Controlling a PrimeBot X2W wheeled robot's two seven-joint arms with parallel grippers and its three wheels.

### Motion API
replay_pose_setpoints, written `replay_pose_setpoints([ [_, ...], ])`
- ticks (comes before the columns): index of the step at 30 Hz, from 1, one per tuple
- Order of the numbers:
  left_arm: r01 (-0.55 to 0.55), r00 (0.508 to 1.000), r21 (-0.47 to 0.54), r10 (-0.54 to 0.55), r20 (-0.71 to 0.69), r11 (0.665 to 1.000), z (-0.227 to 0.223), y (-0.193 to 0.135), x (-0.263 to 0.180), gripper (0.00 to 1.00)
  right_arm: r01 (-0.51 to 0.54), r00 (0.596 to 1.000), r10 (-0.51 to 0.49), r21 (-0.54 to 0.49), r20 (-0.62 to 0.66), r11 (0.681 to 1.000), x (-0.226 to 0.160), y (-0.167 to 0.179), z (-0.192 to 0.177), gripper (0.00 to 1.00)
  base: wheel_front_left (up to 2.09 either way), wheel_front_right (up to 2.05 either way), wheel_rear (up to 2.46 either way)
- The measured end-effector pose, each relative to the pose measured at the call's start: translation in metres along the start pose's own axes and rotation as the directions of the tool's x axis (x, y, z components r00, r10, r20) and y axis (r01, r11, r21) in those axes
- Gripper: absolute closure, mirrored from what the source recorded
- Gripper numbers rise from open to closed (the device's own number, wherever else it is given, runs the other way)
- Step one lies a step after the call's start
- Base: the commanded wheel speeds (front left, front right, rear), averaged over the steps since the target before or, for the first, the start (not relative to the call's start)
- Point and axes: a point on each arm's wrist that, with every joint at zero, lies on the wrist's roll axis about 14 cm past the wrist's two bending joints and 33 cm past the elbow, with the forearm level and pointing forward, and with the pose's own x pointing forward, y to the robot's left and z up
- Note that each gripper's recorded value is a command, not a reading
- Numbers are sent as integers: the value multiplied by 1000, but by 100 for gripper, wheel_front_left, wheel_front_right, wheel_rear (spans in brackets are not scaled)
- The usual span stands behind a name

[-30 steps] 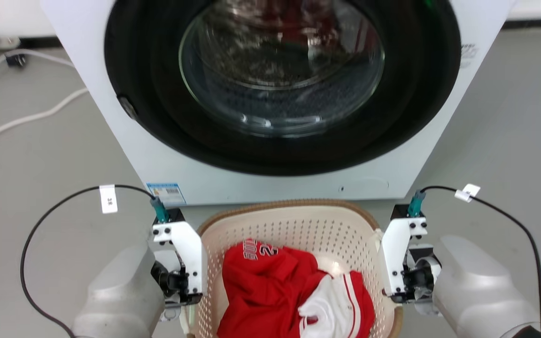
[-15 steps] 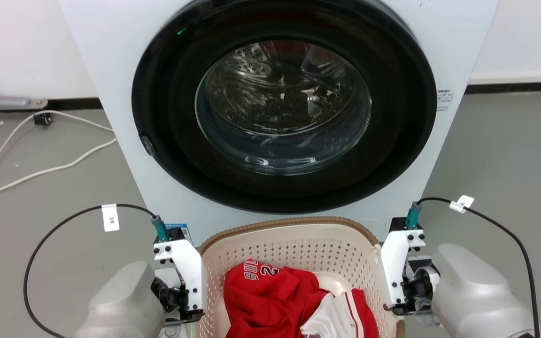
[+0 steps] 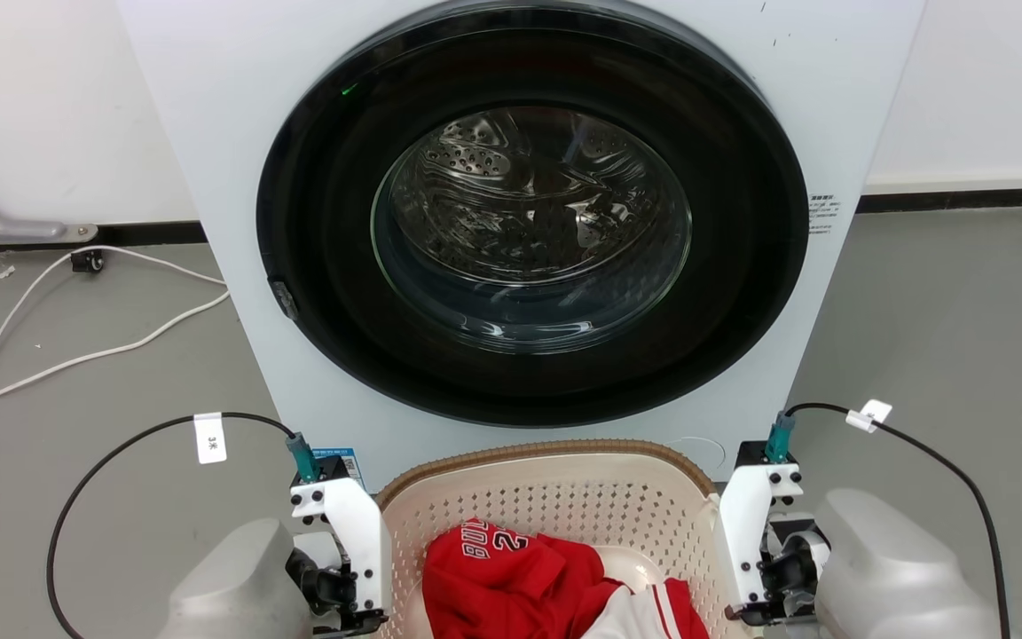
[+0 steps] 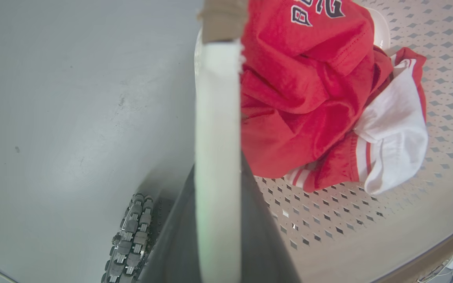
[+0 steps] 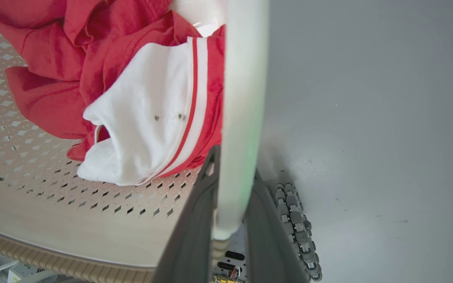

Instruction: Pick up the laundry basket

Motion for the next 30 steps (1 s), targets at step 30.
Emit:
replay_pose_setpoints([
  [30,7,1000,-17,-7,-27,1000,-5,1,7,100,-11,1000,12,16,-22,1000,9,-1,-6,100,0,0,0],
])
